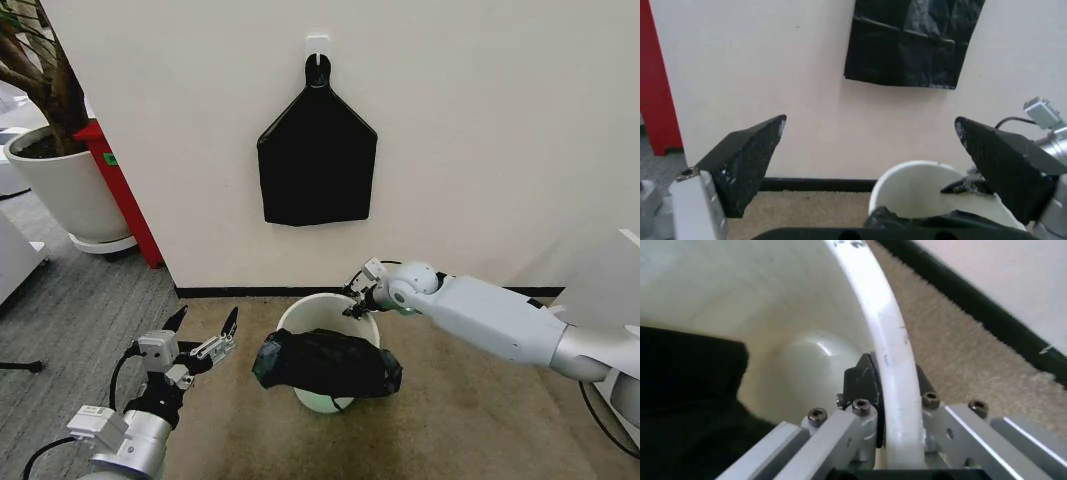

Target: Place the garbage bag over the trash bin.

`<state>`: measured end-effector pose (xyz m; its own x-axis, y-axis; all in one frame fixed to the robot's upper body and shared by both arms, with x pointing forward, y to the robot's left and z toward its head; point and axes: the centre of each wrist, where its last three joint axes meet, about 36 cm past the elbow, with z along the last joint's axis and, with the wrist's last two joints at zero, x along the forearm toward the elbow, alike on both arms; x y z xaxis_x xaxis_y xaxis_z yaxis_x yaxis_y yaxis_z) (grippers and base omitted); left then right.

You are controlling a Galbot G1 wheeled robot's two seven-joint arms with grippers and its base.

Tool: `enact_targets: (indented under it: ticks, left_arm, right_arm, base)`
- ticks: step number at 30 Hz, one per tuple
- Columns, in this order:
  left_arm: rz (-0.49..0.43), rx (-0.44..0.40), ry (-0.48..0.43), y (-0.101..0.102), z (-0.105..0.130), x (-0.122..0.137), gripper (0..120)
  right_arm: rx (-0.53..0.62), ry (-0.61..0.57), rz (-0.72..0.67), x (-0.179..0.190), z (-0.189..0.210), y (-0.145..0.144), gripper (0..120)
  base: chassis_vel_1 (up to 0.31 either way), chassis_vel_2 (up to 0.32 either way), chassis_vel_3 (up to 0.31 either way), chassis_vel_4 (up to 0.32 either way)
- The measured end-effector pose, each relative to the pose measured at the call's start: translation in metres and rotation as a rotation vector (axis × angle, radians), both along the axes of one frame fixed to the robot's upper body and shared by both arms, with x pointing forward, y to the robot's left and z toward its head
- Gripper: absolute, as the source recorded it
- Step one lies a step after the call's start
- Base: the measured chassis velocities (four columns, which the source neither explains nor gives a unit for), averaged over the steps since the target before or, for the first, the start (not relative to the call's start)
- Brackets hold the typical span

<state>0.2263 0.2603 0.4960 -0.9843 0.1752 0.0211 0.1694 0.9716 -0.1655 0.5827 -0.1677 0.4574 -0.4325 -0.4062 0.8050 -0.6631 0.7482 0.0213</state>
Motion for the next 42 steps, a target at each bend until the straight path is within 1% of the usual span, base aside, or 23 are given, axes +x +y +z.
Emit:
enact_targets:
  ticks: [3,4,5,6,7,8,9,11,13,14,15,17,20,22,23,24,27,31,33,37,39,42]
  left_arm:
    - [-0.004,-0.002,-0.004,-0.001,0.0,0.001,100]
    - [-0.004,-0.002,-0.004,-0.001,0.0,0.001,100]
    - [-0.004,-0.004,-0.006,-0.001,0.0,0.002,100]
    - [-0.004,-0.008,-0.007,-0.001,-0.001,0.003,100]
    - [-0.004,-0.011,-0.009,-0.001,-0.002,0.003,100]
    - [-0.005,-0.016,-0.013,-0.002,-0.004,0.004,100]
    - [-0.006,-0.019,-0.014,-0.003,-0.005,0.005,100]
    - [-0.007,-0.022,-0.016,-0.003,-0.006,0.006,100]
    - [-0.007,-0.023,-0.016,-0.003,-0.006,0.006,100]
    - [-0.008,-0.024,-0.017,-0.003,-0.007,0.007,100]
    - [-0.007,-0.024,-0.018,-0.003,-0.007,0.007,100]
    - [-0.005,-0.023,-0.022,-0.002,-0.009,0.009,100]
    - [-0.004,-0.023,-0.024,-0.001,-0.009,0.01,100]
    - [-0.005,-0.023,-0.025,-0.001,-0.01,0.011,100]
    - [-0.008,-0.024,-0.023,-0.002,-0.01,0.012,100]
    - [-0.008,-0.024,-0.023,-0.002,-0.01,0.012,100]
    - [-0.011,-0.026,-0.018,-0.003,-0.013,0.012,100]
    - [-0.003,-0.026,-0.012,-0.002,-0.016,0.013,100]
    - [0.001,-0.025,-0.01,-0.002,-0.018,0.013,100]
    - [0.007,-0.021,-0.006,-0.001,-0.021,0.013,100]
    - [0.008,-0.019,-0.005,-0.001,-0.021,0.012,100]
    - [0.012,-0.015,-0.002,-0.002,-0.023,0.011,100]
  right_arm:
    - [0.041,-0.014,-0.106,-0.013,0.017,0.0,0]
    - [0.041,-0.014,-0.106,-0.013,0.017,0.0,0]
    - [0.054,-0.015,-0.155,-0.018,0.022,0.002,0]
    - [0.075,-0.002,-0.247,-0.025,0.03,0.007,0]
    - [0.083,0.006,-0.284,-0.027,0.034,0.01,0]
    - [0.1,0.036,-0.385,-0.033,0.045,0.016,0]
    - [0.107,0.063,-0.451,-0.037,0.053,0.021,0]
    - [0.122,0.118,-0.545,-0.047,0.063,0.027,0]
    - [0.127,0.132,-0.573,-0.051,0.065,0.029,0]
    - [0.131,0.144,-0.643,-0.062,0.068,0.033,0]
    - [0.132,0.146,-0.674,-0.067,0.068,0.035,0]
    - [0.149,0.174,-0.82,-0.084,0.073,0.04,0]
    - [0.163,0.198,-0.891,-0.09,0.076,0.043,0]
    - [0.176,0.22,-0.972,-0.094,0.079,0.045,0]
    - [0.187,0.234,-1.041,-0.099,0.081,0.046,0]
    - [0.187,0.234,-1.041,-0.099,0.081,0.046,0]
    - [0.211,0.248,-1.13,-0.106,0.084,0.045,0]
    - [0.211,0.221,-1.159,-0.116,0.071,0.047,0]
    - [0.227,0.219,-1.169,-0.121,0.059,0.046,0]
    - [0.232,0.178,-1.194,-0.129,0.032,0.046,0]
    - [0.232,0.179,-1.198,-0.13,0.029,0.046,0]
    - [0.216,0.18,-1.219,-0.132,0.012,0.047,0]
  base:
    - [0.0,0.0,0.0,0.0]
    - [0.0,0.0,0.0,0.0]
    - [0.0,0.0,0.0,0.0]
    - [0.0,0.0,0.0,0.0]
    - [0.0,0.0,0.0,0.0]
    - [0.0,0.0,0.0,0.0]
    - [0.0,0.0,0.0,0.0]
    - [0.0,0.0,0.0,0.0]
    - [0.0,0.0,0.0,0.0]
    - [0.0,0.0,0.0,0.0]
    - [0.0,0.0,0.0,0.0]
    - [0.0,0.0,0.0,0.0]
    - [0.0,0.0,0.0,0.0]
    - [0.0,0.0,0.0,0.0]
    - [0.0,0.0,0.0,0.0]
    - [0.0,0.0,0.0,0.0]
    - [0.0,0.0,0.0,0.0]
    - [0.0,0.0,0.0,0.0]
    - [0.0,0.0,0.0,0.0]
    - [0.0,0.0,0.0,0.0]
    - [0.0,0.0,0.0,0.0]
    - [0.0,0.0,0.0,0.0]
